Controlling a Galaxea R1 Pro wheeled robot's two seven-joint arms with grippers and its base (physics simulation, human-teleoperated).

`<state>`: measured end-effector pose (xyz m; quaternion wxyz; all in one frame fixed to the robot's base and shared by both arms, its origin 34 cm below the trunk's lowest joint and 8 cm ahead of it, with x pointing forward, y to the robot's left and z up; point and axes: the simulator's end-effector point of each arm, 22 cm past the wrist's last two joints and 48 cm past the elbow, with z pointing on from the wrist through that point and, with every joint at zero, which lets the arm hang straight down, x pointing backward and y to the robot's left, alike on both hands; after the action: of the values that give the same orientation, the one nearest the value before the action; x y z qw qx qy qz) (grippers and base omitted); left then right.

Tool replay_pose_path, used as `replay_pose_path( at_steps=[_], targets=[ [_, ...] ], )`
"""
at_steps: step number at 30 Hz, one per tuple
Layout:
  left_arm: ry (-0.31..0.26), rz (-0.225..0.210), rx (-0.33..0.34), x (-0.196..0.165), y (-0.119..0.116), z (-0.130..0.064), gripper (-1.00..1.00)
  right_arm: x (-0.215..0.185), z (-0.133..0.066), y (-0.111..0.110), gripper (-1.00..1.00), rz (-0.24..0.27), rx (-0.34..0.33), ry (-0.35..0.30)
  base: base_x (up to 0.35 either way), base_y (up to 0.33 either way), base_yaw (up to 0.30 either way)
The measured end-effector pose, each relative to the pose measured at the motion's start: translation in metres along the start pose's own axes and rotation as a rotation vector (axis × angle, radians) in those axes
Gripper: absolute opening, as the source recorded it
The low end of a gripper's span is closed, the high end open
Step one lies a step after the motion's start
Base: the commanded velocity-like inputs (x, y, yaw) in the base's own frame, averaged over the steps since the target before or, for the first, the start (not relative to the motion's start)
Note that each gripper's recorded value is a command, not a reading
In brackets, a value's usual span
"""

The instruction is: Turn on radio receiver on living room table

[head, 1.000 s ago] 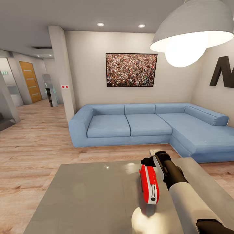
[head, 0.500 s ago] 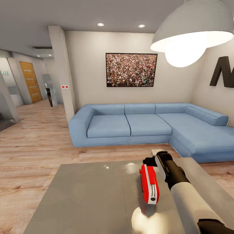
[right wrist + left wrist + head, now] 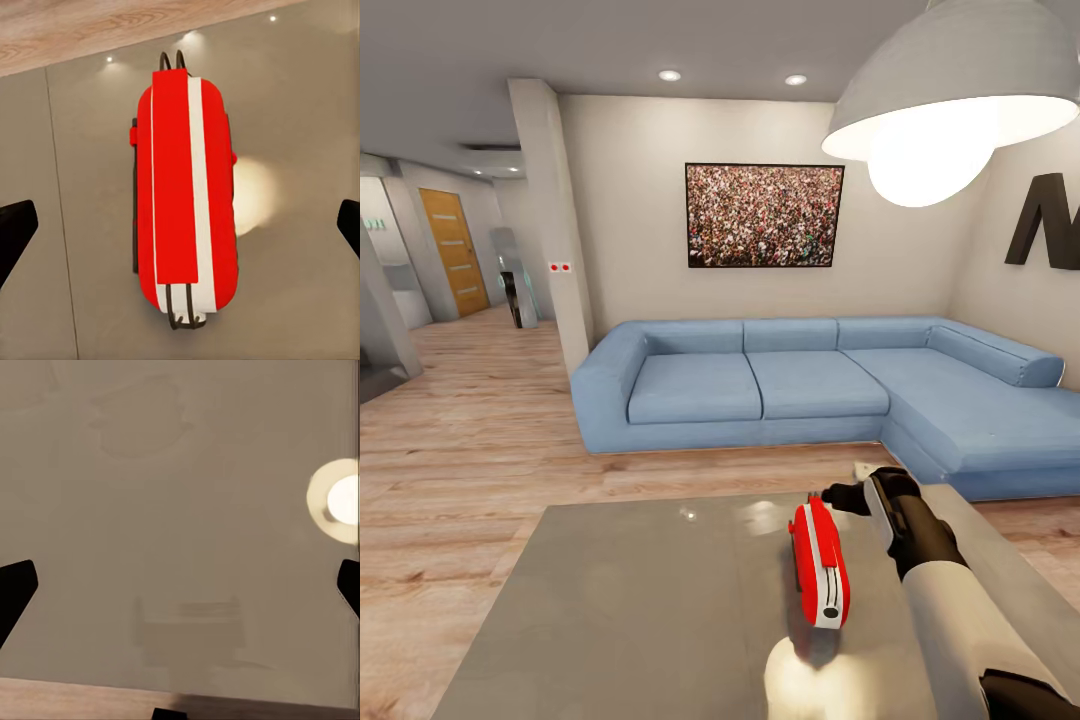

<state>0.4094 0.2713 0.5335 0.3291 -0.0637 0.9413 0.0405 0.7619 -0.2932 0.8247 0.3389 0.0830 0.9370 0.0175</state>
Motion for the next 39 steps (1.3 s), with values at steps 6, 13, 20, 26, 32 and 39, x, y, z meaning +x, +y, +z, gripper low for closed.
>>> replay_pose_path(
  at_steps=[6,13,20,26,32,39],
  targets=[
    [0.002,-0.005,0.01,0.0,-0.006,0.0,1.0,0.0,0.0,0.003,1.0,-0.013,0.0,0.001,0.0,0.0,0.0],
    [0.002,-0.004,0.01,0.001,-0.007,-0.001,1.0,0.001,0.0,0.027,1.0,-0.142,0.004,-0.001,0.0,0.0,0.0],
    [0.002,-0.001,0.009,0.001,-0.005,0.0,1.0,0.005,0.001,0.035,1.0,-0.189,0.007,0.004,0.0,0.0,0.0],
    [0.005,0.002,0.011,0.001,-0.007,0.0,1.0,0.005,0.001,0.035,1.0,-0.192,0.008,0.006,0.0,0.0,0.0],
    [0.01,-0.006,0.02,0.002,-0.01,-0.001,1.0,0.005,0.001,0.034,1.0,-0.192,0.01,0.006,0.0,0.0,0.0],
    [0.006,-0.016,0.025,0.001,-0.013,-0.001,1.0,0.006,0.001,0.034,1.0,-0.191,0.011,0.006,0.0,0.0,0.0]
  ],
)
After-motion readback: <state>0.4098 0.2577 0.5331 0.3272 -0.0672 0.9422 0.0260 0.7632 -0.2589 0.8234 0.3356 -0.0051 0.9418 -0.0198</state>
